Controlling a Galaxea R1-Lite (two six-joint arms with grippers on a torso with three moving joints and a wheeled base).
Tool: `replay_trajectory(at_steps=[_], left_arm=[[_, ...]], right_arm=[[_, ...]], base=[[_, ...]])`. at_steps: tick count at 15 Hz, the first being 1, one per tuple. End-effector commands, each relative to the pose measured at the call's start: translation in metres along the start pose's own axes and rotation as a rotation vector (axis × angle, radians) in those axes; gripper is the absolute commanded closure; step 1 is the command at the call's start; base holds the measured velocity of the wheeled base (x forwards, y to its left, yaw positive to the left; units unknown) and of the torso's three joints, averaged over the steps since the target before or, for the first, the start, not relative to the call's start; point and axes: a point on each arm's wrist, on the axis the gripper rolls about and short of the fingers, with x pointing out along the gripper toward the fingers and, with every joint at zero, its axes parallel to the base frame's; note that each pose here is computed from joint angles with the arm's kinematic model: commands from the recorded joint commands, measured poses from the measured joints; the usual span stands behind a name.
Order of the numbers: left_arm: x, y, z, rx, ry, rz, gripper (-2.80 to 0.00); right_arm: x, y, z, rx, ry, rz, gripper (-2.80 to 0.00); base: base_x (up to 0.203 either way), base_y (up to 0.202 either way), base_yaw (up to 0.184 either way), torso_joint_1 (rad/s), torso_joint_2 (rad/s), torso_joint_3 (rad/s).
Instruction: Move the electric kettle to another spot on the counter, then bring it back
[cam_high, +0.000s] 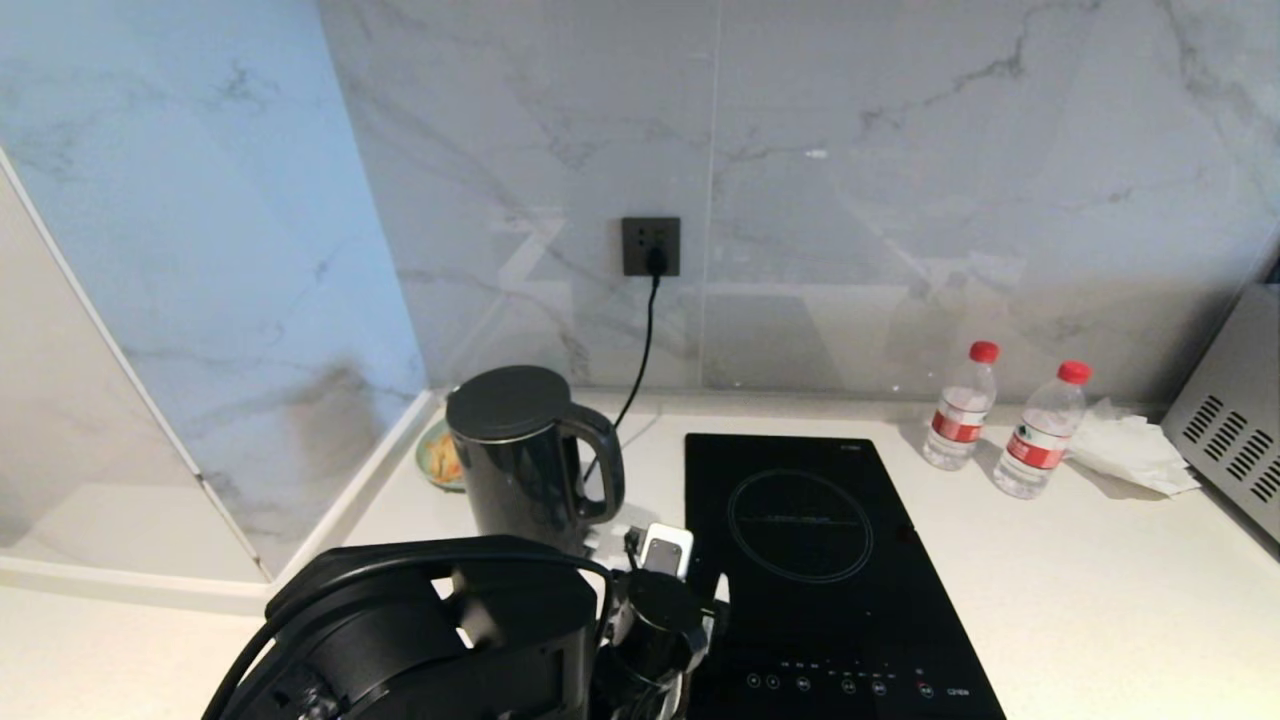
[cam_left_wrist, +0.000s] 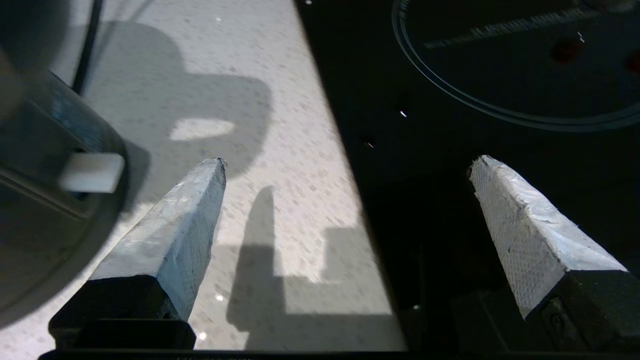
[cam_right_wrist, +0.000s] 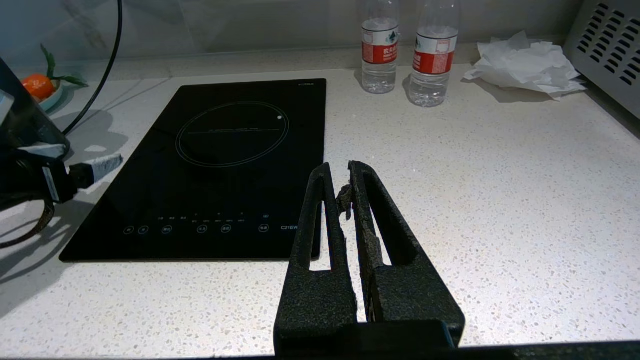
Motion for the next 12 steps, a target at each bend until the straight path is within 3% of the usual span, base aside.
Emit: replay_trajectory(at_steps=[1,8,12], left_arm=[[0.009,0.008,0.002,-0.018,-0.016,0.032,-2.80],[0.024,0.036,0.001,-0.033,-0.010,0.121,-2.80],[0.027,0.043,0.000,-0.035,-0.007,0.141,-2.80]], right_arm=[[0.000,0.000,0.000,0.000,0.000,0.000,0.00],[0.000,0.000,0.000,0.000,0.000,0.000,0.00],[0.000,0.000,0.000,0.000,0.000,0.000,0.00]], base=[[0.000,0.000,0.000,0.000,0.00,0.000],[0.000,0.000,0.000,0.000,0.00,0.000],[0.000,0.000,0.000,0.000,0.00,0.000]])
